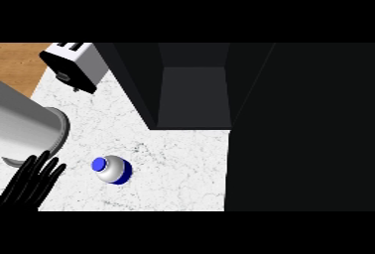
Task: Pick up the bottled water, place it into the cabinet and close the cabinet
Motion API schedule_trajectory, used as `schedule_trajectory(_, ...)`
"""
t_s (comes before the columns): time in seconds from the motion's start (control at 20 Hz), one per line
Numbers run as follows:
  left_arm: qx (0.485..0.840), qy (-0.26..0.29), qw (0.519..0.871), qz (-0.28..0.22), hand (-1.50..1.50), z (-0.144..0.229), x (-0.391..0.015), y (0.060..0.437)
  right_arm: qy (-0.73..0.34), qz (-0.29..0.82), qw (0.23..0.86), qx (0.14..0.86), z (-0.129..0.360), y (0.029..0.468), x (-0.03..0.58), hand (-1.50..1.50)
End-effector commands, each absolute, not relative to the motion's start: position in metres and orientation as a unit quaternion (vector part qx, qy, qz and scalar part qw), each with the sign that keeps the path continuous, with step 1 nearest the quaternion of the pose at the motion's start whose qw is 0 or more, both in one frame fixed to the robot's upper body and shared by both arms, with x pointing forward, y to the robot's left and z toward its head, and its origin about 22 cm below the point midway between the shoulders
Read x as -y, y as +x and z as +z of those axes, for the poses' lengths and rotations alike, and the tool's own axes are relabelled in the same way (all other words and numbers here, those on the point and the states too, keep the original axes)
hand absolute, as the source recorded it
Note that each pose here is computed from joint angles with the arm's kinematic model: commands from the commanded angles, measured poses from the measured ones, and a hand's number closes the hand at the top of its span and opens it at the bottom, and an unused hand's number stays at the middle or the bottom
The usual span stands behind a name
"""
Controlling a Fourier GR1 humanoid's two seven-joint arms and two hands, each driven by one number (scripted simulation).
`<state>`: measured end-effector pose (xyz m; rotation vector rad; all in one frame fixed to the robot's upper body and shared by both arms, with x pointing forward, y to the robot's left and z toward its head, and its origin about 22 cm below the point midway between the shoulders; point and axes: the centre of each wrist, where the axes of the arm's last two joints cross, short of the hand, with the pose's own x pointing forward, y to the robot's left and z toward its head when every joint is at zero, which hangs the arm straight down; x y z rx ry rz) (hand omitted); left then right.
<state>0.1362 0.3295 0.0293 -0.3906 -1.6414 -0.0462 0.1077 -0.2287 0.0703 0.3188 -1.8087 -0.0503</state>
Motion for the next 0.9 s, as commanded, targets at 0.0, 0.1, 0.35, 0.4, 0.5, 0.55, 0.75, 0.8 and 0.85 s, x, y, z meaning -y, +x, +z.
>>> schedule_trajectory(0.0,0.729,-0.159,0.665,-0.025,-1.5,0.013,-0.336,0.145,0.135,-0.018,0.609,0.782,0.079,0.11,0.226,-1.5)
schedule_trajectory(0.1,0.731,-0.149,0.665,-0.045,-1.5,0.007,-0.344,0.165,0.133,-0.02,0.6,0.788,0.078,0.111,0.221,-1.5)
schedule_trajectory(0.35,0.716,-0.143,0.682,-0.049,-1.5,-0.014,-0.337,0.17,0.14,-0.022,0.604,0.784,0.051,0.105,0.235,-1.5)
schedule_trajectory(0.4,0.722,-0.145,0.675,-0.049,-1.5,-0.032,-0.331,0.18,0.136,-0.02,0.599,0.789,0.069,0.1,0.226,-1.5)
schedule_trajectory(0.5,0.718,-0.14,0.68,-0.048,-1.5,-0.025,-0.338,0.188,0.143,-0.015,0.597,0.789,0.057,0.108,0.21,-1.5)
schedule_trajectory(0.55,0.713,-0.141,0.685,-0.051,-1.5,-0.034,-0.339,0.178,0.14,-0.03,0.605,0.783,0.059,0.099,0.242,-1.5)
schedule_trajectory(0.75,0.687,-0.151,0.709,-0.051,-1.5,-0.057,-0.342,0.19,0.148,-0.023,0.597,0.788,0.069,0.091,0.212,-1.5)
schedule_trajectory(0.8,0.691,-0.144,0.707,-0.038,-1.5,-0.064,-0.349,0.192,0.141,-0.018,0.605,0.784,0.07,0.091,0.216,-1.5)
schedule_trajectory(0.85,0.683,-0.144,0.715,-0.034,-1.5,-0.065,-0.348,0.207,0.148,-0.011,0.598,0.788,0.068,0.101,0.219,-1.5)
